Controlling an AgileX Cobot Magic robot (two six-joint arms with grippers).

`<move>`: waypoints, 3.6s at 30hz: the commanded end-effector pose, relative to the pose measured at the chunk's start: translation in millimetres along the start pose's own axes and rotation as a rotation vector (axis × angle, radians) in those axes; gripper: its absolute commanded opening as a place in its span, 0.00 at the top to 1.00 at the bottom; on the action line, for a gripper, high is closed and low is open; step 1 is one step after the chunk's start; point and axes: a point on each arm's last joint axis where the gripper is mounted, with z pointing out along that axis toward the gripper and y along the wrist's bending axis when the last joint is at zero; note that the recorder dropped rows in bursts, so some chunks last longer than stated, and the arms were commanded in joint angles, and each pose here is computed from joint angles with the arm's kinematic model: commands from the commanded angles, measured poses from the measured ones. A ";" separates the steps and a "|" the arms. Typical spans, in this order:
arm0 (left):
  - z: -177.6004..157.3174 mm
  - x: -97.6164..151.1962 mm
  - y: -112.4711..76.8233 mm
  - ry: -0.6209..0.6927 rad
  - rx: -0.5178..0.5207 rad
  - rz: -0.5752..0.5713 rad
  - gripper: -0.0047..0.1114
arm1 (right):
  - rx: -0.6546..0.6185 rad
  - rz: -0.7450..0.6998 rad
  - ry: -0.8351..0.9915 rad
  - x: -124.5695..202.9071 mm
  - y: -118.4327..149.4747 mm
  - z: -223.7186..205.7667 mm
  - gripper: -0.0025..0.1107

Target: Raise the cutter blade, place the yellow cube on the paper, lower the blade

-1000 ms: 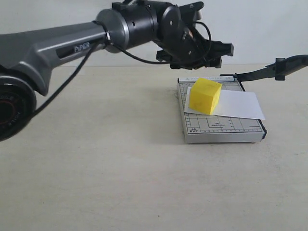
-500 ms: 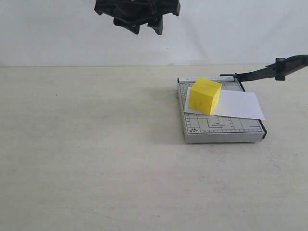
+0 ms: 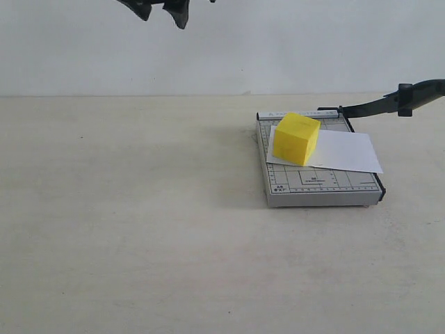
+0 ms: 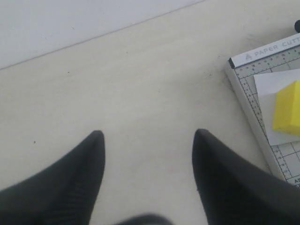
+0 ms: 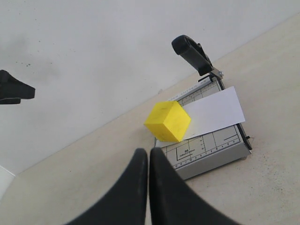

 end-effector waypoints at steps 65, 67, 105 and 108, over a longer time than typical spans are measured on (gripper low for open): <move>-108.8 406.1 72.7 -0.761 0.417 -0.482 0.50 | -0.001 -0.019 -0.002 0.2 -0.1 -0.8 0.97; -108.8 406.1 72.7 -0.761 0.417 -0.482 0.50 | -0.001 -0.019 -0.002 0.2 -0.1 -0.8 0.97; -108.8 406.0 72.8 -0.764 0.411 -0.473 0.50 | 0.000 -0.012 -0.002 0.2 -0.2 -0.8 0.97; -109.0 405.9 72.8 -0.766 0.412 -0.473 0.50 | 0.000 -0.012 -0.002 0.2 -0.2 -0.8 0.97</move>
